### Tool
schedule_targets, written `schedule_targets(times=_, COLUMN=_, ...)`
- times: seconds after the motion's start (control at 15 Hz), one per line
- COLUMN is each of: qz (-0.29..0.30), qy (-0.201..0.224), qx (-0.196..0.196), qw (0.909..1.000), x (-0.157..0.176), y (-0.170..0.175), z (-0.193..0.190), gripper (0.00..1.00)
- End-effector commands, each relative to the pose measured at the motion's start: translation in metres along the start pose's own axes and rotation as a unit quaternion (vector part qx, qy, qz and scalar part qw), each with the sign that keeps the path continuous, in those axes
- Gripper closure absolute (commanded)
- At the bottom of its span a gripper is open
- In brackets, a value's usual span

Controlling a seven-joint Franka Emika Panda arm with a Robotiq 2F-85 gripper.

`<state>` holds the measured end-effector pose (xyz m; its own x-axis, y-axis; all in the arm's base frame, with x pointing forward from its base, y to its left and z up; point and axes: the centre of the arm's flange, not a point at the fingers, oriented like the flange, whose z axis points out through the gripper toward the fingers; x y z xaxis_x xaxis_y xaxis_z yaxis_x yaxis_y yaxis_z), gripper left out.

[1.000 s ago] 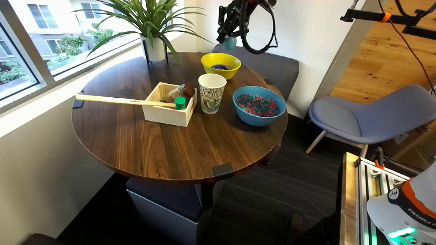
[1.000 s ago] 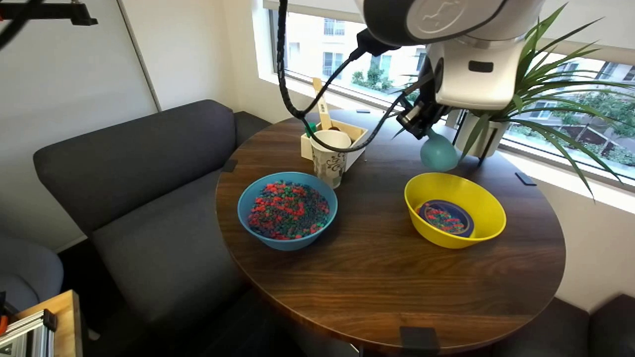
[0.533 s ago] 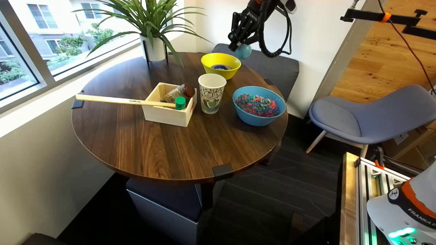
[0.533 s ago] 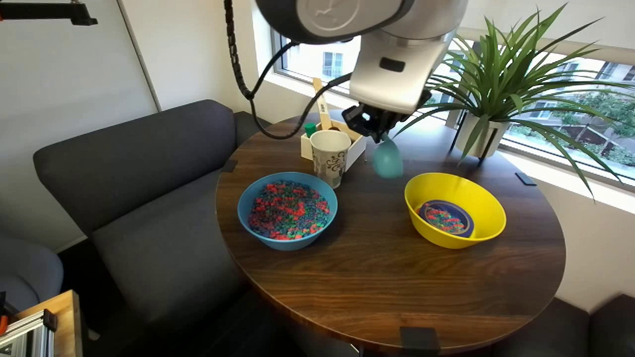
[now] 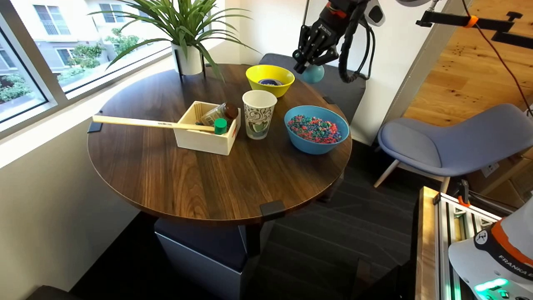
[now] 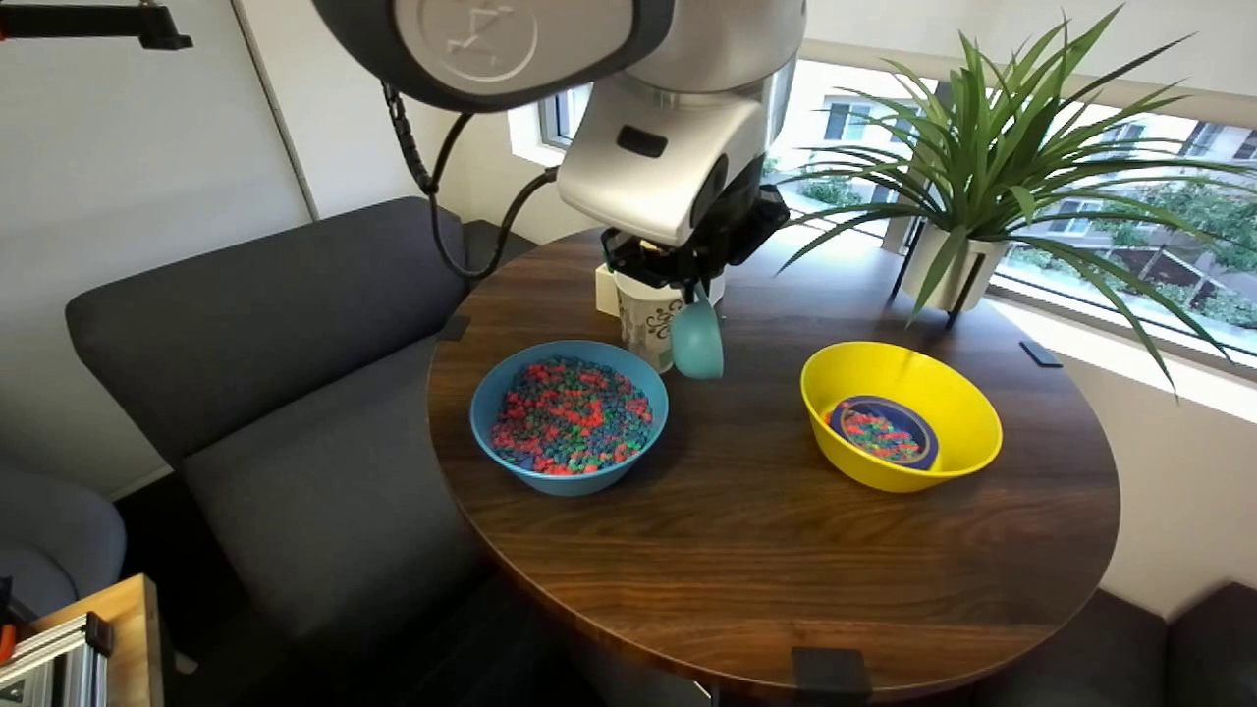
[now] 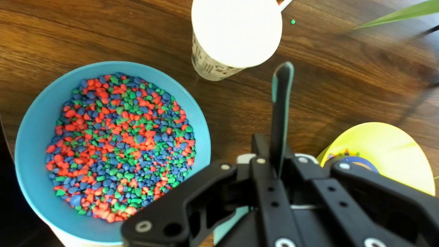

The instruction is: Put the measuring spoon in the blue bowl

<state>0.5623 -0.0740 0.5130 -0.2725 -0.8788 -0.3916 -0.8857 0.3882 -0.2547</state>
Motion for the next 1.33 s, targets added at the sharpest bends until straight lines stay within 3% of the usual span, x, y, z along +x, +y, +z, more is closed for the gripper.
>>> schedule_targets(times=0.0, qz=-0.011, qy=0.017, qx=0.002, qw=0.9998, x=-0.005, y=0.003, z=0.004, gripper=0.98)
schedule_targets(times=0.27, qz=-0.026, qy=0.05, qx=-0.014, qw=0.9983, x=-0.017, y=0.043, z=0.014, gripper=0.98)
schedule_targets(times=0.8, qz=-0.024, qy=0.02, qx=-0.022, qw=0.9993, x=-0.026, y=0.118, z=0.023, gripper=0.98)
schedule_targets(times=1.27, qz=-0.05, qy=0.037, qx=0.028, qw=0.9977, x=-0.032, y=0.124, z=0.055, gripper=0.98)
